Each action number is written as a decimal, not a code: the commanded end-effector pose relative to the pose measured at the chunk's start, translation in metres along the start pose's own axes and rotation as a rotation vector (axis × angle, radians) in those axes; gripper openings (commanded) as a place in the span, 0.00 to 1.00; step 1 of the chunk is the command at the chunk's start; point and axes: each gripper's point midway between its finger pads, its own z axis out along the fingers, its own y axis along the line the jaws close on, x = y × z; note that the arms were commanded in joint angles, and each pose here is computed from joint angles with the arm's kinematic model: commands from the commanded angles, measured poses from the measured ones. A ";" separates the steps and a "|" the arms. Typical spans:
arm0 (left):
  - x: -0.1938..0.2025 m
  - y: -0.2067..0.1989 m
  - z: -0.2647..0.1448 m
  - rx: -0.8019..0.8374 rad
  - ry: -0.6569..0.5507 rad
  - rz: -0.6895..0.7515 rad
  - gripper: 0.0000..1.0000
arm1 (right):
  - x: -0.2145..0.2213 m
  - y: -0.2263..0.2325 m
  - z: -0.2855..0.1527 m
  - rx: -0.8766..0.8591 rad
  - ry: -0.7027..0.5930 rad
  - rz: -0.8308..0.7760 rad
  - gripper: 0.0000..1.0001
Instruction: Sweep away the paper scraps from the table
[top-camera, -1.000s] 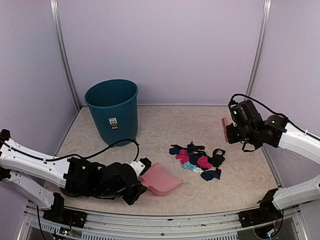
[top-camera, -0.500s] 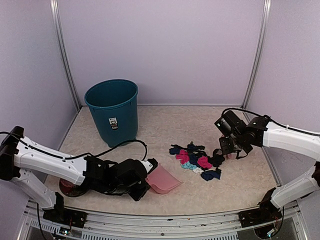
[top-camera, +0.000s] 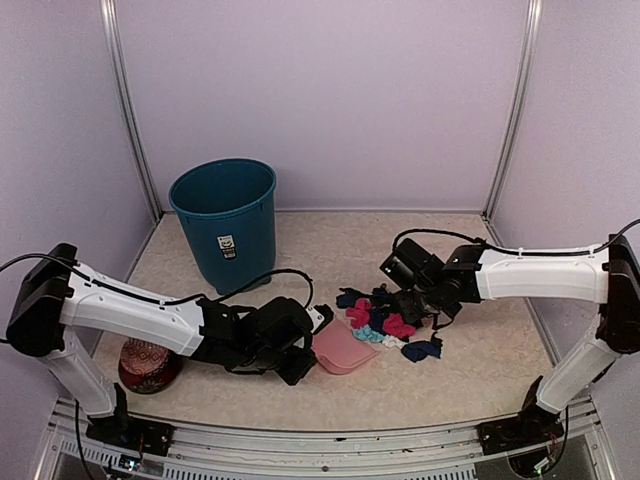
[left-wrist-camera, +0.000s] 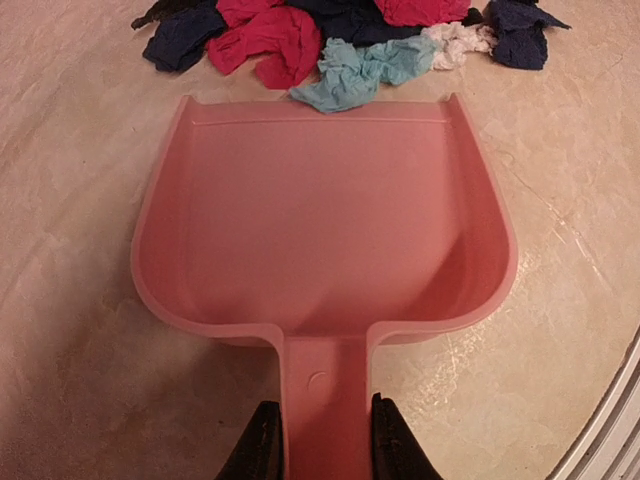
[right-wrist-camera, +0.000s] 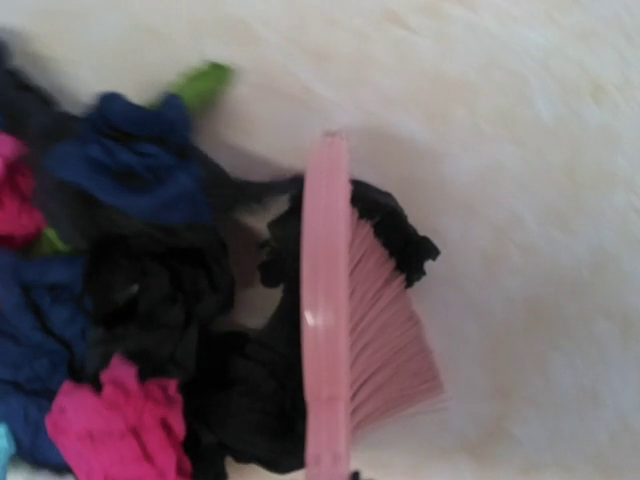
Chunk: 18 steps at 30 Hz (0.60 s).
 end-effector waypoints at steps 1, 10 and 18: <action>-0.004 -0.003 0.010 0.029 0.008 0.028 0.00 | -0.016 0.057 -0.002 -0.170 -0.057 -0.093 0.00; 0.003 0.000 0.019 0.024 0.017 0.020 0.00 | -0.004 0.112 -0.010 -0.314 -0.084 -0.318 0.00; 0.015 0.007 0.026 -0.004 0.003 -0.027 0.00 | 0.006 0.136 -0.035 -0.402 -0.113 -0.436 0.00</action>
